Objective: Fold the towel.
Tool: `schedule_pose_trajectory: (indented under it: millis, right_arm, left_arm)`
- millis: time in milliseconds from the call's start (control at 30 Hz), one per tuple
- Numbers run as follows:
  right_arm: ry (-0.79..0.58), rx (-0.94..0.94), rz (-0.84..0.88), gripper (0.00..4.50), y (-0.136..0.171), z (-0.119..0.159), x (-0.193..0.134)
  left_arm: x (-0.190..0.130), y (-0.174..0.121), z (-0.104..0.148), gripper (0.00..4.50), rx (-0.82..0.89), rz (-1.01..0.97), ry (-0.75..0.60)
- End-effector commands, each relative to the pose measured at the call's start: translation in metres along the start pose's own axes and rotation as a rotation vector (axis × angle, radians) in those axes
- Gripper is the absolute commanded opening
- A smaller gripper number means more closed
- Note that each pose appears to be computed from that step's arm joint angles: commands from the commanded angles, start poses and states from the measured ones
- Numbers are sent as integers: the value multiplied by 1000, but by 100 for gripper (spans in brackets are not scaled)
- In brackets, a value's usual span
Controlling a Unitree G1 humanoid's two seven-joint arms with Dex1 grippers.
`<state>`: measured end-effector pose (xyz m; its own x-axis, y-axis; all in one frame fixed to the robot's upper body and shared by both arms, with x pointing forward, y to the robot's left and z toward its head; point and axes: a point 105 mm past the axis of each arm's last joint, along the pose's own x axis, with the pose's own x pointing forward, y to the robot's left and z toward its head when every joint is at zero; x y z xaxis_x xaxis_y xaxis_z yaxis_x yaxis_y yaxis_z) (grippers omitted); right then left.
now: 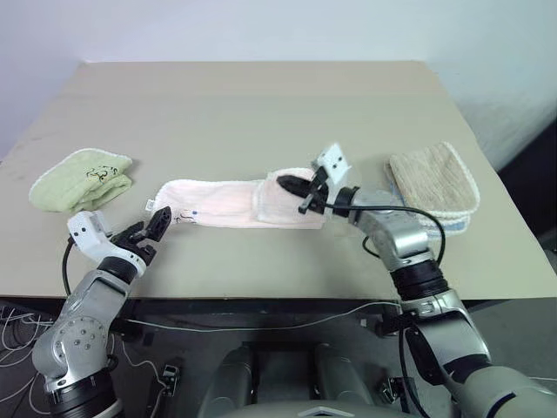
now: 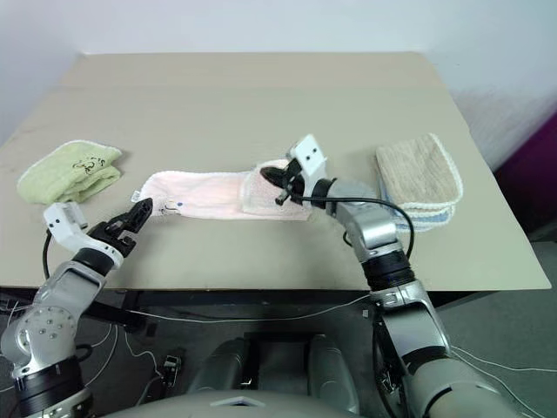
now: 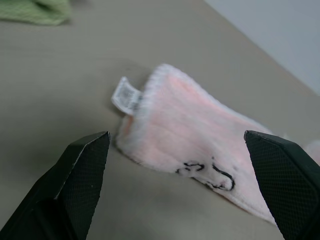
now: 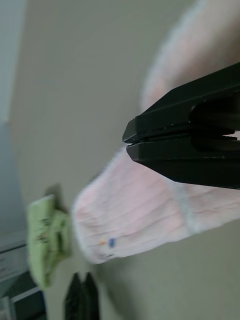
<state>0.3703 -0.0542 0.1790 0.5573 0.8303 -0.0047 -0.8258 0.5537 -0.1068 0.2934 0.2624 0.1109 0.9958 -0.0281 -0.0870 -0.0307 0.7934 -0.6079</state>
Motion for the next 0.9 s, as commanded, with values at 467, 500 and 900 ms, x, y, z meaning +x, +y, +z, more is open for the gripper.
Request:
schedule_pose_trajectory:
  millis: [467,500,900]
  right_arm:
    - [-78,-43,-33,5,2,28,-16]
    - [-79,-42,-34,5,3,28,-16]
    - [-79,-41,-72,0,5,27,-22]
  left_arm:
    - [41,-19,-13,450,-411,-23,137]
    - [43,-20,-15,450,-420,-26,149]
    - [54,-23,-17,221,-445,-33,189]
